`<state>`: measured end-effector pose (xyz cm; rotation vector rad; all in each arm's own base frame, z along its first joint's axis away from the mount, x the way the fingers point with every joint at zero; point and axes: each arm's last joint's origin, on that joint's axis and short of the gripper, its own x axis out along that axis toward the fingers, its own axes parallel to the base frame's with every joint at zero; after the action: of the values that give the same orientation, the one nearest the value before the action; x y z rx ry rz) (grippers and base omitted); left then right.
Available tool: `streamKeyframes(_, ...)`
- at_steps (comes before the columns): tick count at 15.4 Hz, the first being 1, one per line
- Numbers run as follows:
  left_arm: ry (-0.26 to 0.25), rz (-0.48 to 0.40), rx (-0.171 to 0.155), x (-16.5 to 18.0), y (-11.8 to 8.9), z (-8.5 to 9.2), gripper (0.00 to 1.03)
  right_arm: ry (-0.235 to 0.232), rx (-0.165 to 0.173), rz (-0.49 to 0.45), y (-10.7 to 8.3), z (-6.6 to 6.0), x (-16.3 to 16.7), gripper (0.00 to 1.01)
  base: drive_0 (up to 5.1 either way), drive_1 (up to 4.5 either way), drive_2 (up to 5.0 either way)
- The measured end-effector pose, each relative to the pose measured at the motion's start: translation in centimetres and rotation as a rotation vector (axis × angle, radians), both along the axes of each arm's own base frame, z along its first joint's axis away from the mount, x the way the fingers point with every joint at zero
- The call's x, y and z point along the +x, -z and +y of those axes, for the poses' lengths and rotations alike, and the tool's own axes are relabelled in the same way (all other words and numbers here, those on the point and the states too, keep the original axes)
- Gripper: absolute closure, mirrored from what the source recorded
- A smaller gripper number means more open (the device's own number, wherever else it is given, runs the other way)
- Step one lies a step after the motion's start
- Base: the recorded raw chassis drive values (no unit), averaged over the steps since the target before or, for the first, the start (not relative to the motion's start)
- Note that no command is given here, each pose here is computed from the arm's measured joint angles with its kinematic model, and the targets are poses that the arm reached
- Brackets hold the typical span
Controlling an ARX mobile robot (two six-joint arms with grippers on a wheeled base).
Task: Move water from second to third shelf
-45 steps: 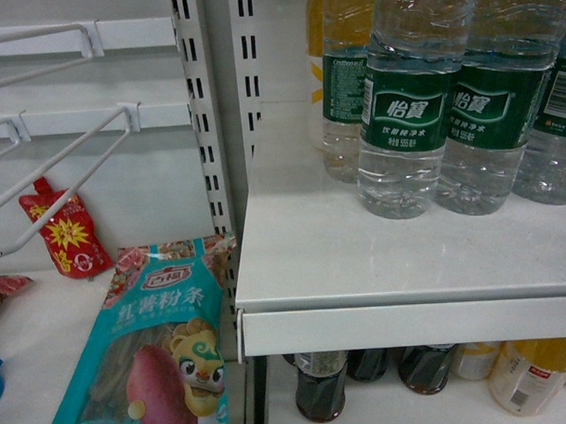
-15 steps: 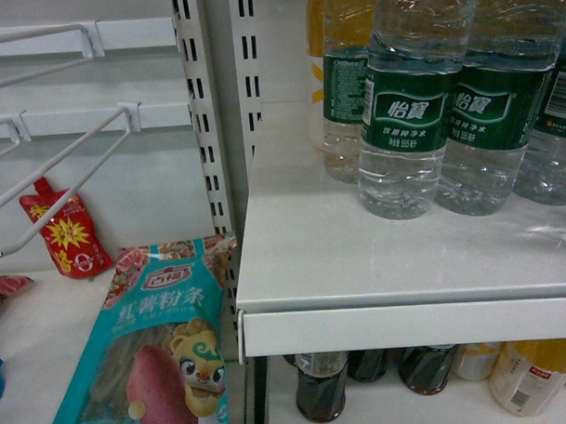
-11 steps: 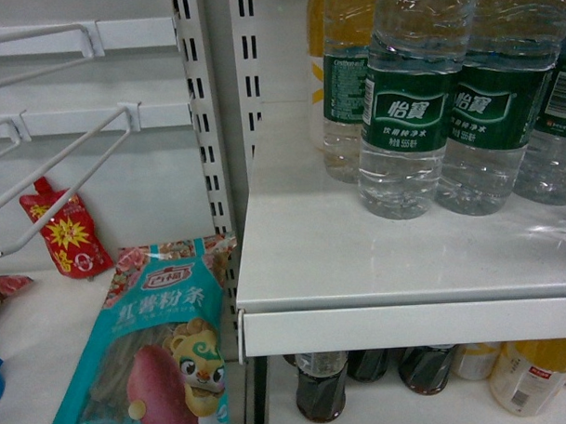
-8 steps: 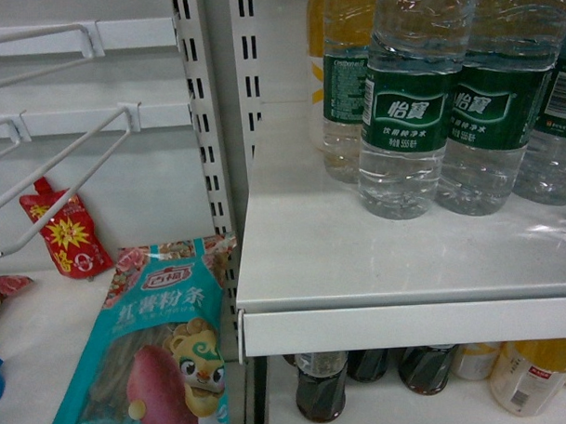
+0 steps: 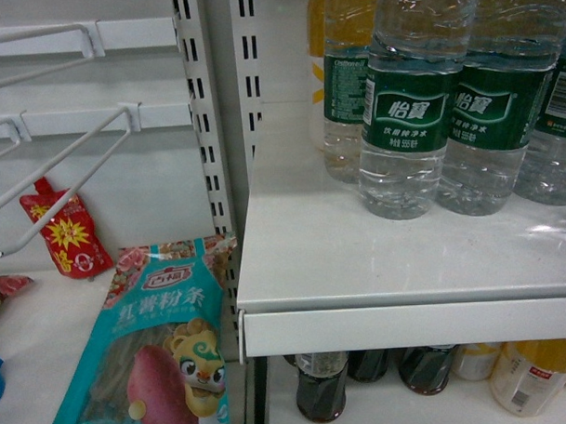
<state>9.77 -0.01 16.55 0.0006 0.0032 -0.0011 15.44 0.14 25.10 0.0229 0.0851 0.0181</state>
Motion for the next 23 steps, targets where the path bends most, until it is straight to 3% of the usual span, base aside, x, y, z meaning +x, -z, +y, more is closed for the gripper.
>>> streamKeyframes(1, -0.002, 0.001, 0.0, 0.0, 0.0, 0.0, 0.05, 0.024, -0.006, -0.072, 0.6, -0.2, -1.0, 0.24, 0.0, 0.0, 0.0)
streamKeyframes(7, -0.001, 0.0, 0.0, 0.0, 0.0, 0.0, 0.05, 0.019, -0.016, -0.103, 2.6, -0.1, -2.5, 0.79, 0.0, 0.0, 0.0)
streamKeyframes(9, -0.001, 0.0, 0.0, 0.0, 0.0, 0.0, 0.05, 0.019, -0.019, -0.073, 4.4, -0.1, -2.7, 0.99, 0.0, 0.0, 0.0)
streamKeyframes(14, 0.0, 0.0, 0.0, 0.0, 0.0, 0.0, 0.05, 0.019, -0.02, -0.081, 6.6, -0.1, -3.9, 0.99, 0.0, 0.0, 0.0)
streamKeyframes(21, 0.0, 0.0, 0.0, 0.0, 0.0, 0.0, 0.05, 0.018, -0.021, -0.089, 8.2, -0.1, -4.7, 0.99, 0.0, 0.0, 0.0)
streamKeyframes(22, 0.0, 0.0, 0.0, 0.0, 0.0, 0.0, 0.05, 0.018, -0.021, -0.046, 8.7, -0.1, -5.3, 0.99, 0.0, 0.0, 0.0)
streamKeyframes(23, 0.0, 0.0, 0.0, 0.0, 0.0, 0.0, 0.05, 0.019, -0.021, -0.103, 8.3, -0.1, -5.7, 0.99, 0.0, 0.0, 0.0)
